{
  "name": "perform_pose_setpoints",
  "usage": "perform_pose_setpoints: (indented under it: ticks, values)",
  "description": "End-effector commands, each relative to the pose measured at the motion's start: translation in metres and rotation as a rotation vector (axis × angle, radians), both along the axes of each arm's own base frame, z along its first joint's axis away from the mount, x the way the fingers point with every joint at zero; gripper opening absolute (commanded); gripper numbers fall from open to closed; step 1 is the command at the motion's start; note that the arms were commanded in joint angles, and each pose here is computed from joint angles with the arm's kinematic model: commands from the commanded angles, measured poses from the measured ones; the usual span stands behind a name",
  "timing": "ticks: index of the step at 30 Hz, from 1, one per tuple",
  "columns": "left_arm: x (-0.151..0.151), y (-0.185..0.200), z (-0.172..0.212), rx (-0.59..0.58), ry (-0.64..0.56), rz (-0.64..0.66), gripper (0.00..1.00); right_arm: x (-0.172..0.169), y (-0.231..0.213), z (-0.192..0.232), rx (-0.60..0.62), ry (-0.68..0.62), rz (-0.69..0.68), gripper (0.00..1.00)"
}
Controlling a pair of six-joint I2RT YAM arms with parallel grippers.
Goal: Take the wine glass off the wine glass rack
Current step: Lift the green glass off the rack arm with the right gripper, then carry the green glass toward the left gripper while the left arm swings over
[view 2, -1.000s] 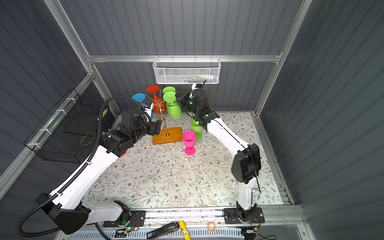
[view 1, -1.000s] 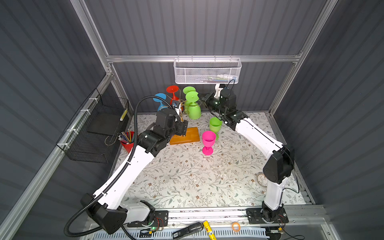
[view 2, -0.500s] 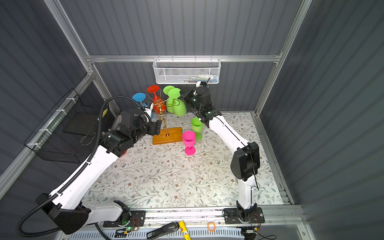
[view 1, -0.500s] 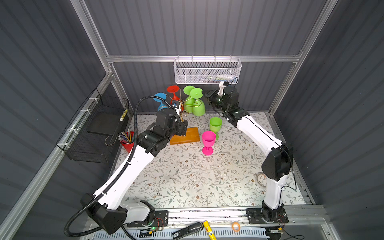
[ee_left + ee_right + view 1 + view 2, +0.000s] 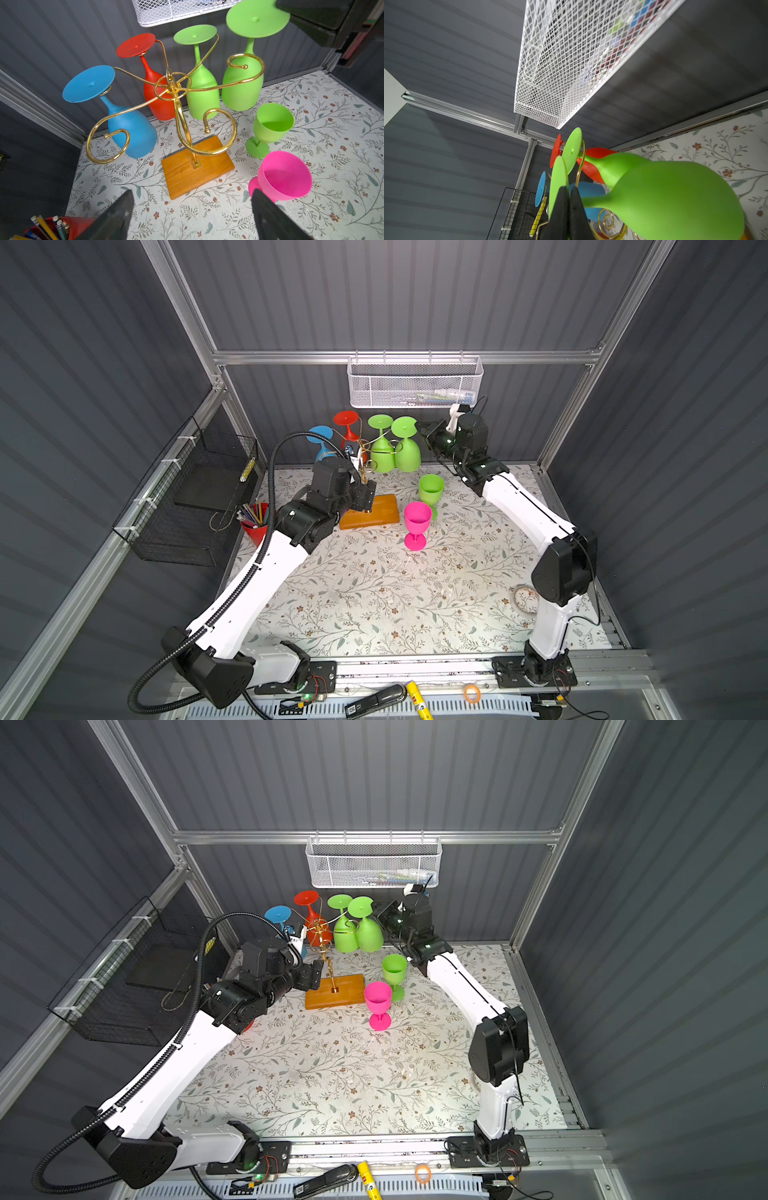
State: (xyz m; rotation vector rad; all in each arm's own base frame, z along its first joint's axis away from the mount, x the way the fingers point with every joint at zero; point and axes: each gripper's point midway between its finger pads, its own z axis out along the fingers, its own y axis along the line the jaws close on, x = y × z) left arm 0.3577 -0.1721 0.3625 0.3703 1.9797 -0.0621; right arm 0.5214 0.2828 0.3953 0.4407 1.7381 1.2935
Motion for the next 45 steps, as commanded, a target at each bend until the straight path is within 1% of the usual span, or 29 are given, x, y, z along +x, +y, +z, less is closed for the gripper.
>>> perform_pose_setpoints:
  ticks: [1, 10, 15, 18, 22, 28, 33, 34, 35, 37, 42, 44, 45]
  values:
    - [-0.005, 0.007, 0.009, -0.002, -0.031, 0.005, 0.89, -0.014, -0.022, 0.034, 0.008, -0.092, -0.030, 0.00]
    - [-0.007, 0.003, 0.012, -0.033, -0.021, -0.005, 0.89, -0.042, -0.061, 0.040, -0.028, -0.124, -0.080, 0.00]
    - [-0.009, 0.001, 0.014, -0.056, -0.006, -0.011, 0.89, -0.065, -0.072, 0.045, -0.065, -0.156, -0.086, 0.00]
    - [-0.012, 0.001, 0.012, -0.073, 0.012, -0.010, 0.89, -0.082, -0.076, 0.046, -0.090, -0.179, -0.076, 0.00]
    - [-0.021, 0.002, 0.011, -0.115, 0.046, -0.013, 0.89, -0.109, -0.076, 0.042, -0.152, -0.219, -0.022, 0.00]
    - [-0.038, 0.000, 0.011, -0.213, 0.122, -0.016, 0.89, -0.157, -0.066, 0.035, -0.312, -0.337, 0.074, 0.00]
    - [-0.056, -0.008, 0.004, -0.316, 0.225, -0.040, 0.89, -0.202, -0.049, 0.025, -0.480, -0.467, 0.178, 0.00]
    - [-0.061, -0.008, 0.005, -0.340, 0.238, -0.042, 0.89, -0.209, -0.045, 0.022, -0.512, -0.493, 0.193, 0.00]
    - [-0.065, -0.008, 0.005, -0.369, 0.249, -0.043, 0.89, -0.224, -0.045, 0.028, -0.533, -0.538, 0.204, 0.00]
    - [-0.072, -0.009, 0.004, -0.418, 0.273, -0.043, 0.88, -0.240, -0.039, 0.024, -0.587, -0.581, 0.229, 0.00]
    - [-0.089, -0.005, -0.015, -0.483, 0.370, -0.001, 0.88, -0.270, -0.024, 0.002, -0.741, -0.659, 0.269, 0.00]
    - [-0.096, -0.004, -0.026, -0.507, 0.410, 0.015, 0.87, -0.279, -0.019, -0.007, -0.792, -0.684, 0.270, 0.00]
    - [-0.099, -0.005, -0.037, -0.518, 0.444, 0.020, 0.87, -0.283, -0.017, -0.011, -0.816, -0.697, 0.273, 0.00]
